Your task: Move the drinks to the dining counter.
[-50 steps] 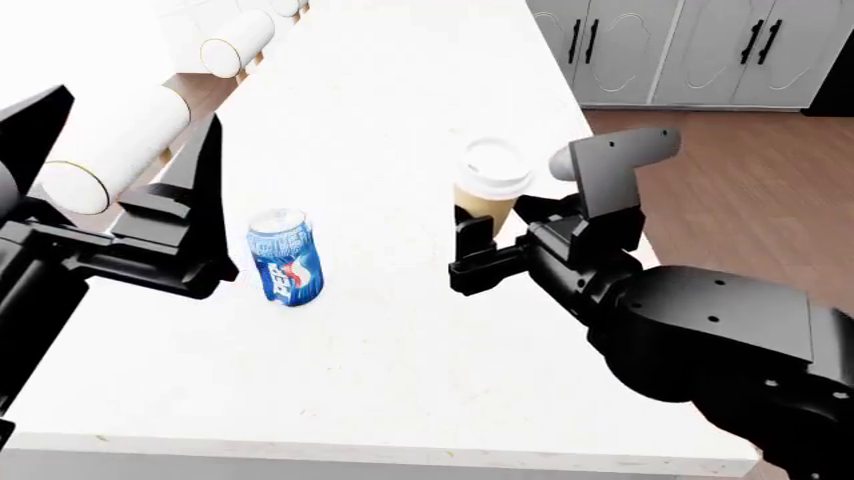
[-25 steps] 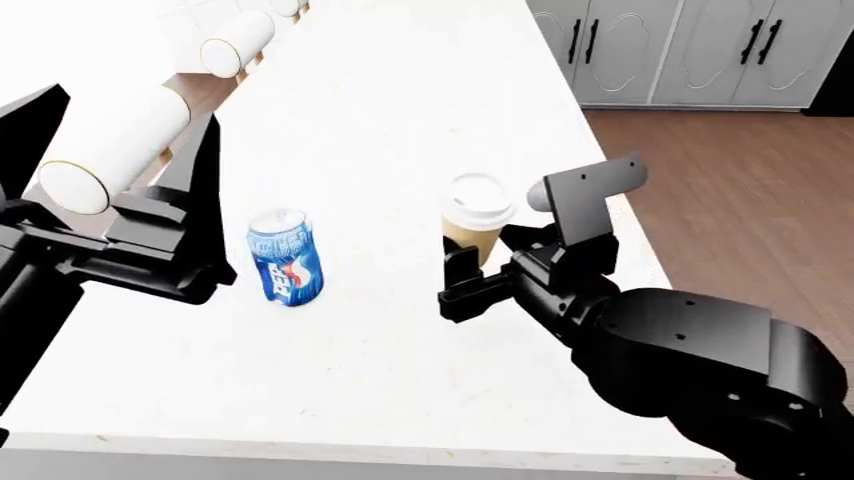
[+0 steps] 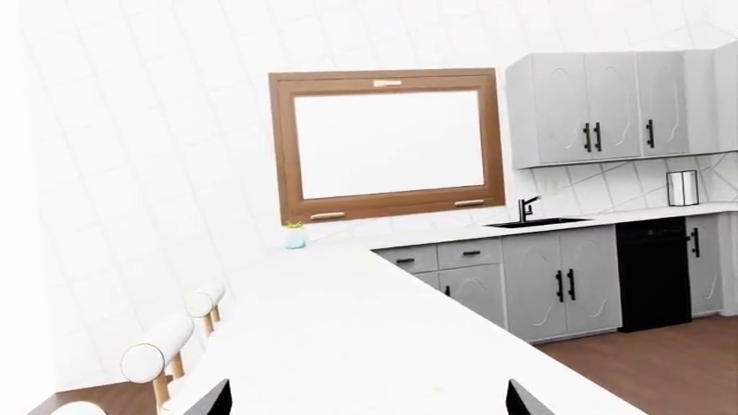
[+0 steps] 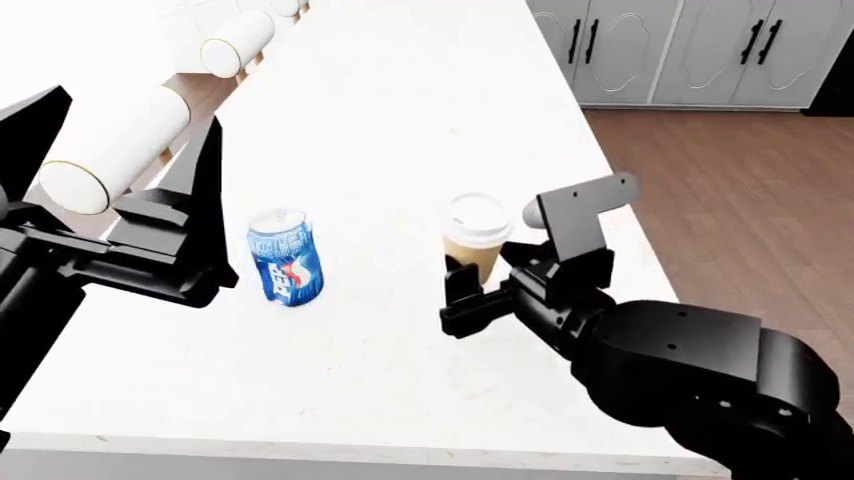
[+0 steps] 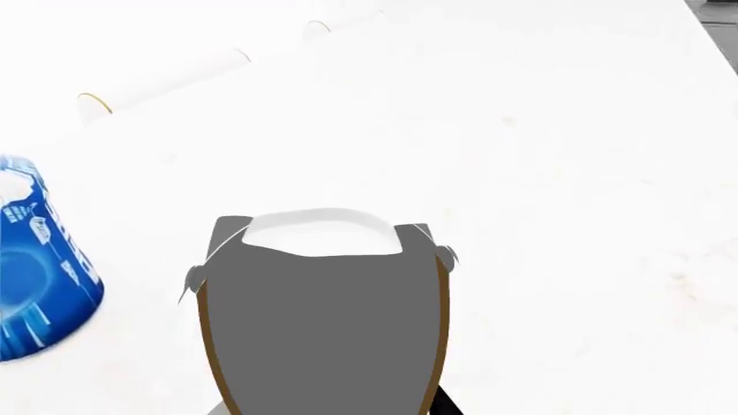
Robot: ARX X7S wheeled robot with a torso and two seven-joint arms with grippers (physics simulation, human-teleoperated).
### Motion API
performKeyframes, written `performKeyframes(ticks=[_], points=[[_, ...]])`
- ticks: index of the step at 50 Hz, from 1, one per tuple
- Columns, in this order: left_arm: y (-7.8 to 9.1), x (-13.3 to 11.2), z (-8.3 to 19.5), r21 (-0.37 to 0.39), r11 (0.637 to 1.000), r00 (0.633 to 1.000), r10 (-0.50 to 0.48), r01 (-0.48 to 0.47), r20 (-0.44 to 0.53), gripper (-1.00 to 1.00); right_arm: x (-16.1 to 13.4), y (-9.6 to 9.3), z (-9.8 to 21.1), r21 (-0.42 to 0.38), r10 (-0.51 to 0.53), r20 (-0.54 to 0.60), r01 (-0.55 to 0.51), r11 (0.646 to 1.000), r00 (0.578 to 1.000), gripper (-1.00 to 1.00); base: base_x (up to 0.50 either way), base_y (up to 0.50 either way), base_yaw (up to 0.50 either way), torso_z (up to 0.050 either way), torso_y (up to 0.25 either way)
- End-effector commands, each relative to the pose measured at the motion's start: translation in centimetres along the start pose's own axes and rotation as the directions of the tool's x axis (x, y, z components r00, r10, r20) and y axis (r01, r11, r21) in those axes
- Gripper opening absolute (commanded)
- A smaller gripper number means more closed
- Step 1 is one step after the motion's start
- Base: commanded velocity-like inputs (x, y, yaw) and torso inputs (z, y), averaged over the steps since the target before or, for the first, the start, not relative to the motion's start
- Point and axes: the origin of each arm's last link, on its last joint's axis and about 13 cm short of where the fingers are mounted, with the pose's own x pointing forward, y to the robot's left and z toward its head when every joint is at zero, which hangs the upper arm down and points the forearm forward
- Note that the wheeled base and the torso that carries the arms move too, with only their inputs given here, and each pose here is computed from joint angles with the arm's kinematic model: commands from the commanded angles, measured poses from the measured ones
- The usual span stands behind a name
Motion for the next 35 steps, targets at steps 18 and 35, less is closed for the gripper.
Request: performKeyframes(ticks=[18, 35], points=[[0.0, 0.0, 0.0, 0.001, 1.0, 1.0, 0.0, 0.0, 0.001, 1.0, -0.4, -0.2, -0.1, -0.018, -0.03, 0.0, 0.03, 0.999, 1.0, 1.0, 0.0, 0.0, 0.0, 0.0, 0.0], [0.1, -0.1, 0.0, -0.001, 1.0, 1.0, 0.007, -0.007, -0.001, 1.0, -1.3, 0.1, 0.8, -0.027, -0.019, 0.024, 0.019, 0.999, 1.0, 1.0, 0.0, 0.0, 0.0, 0.0, 0.0]])
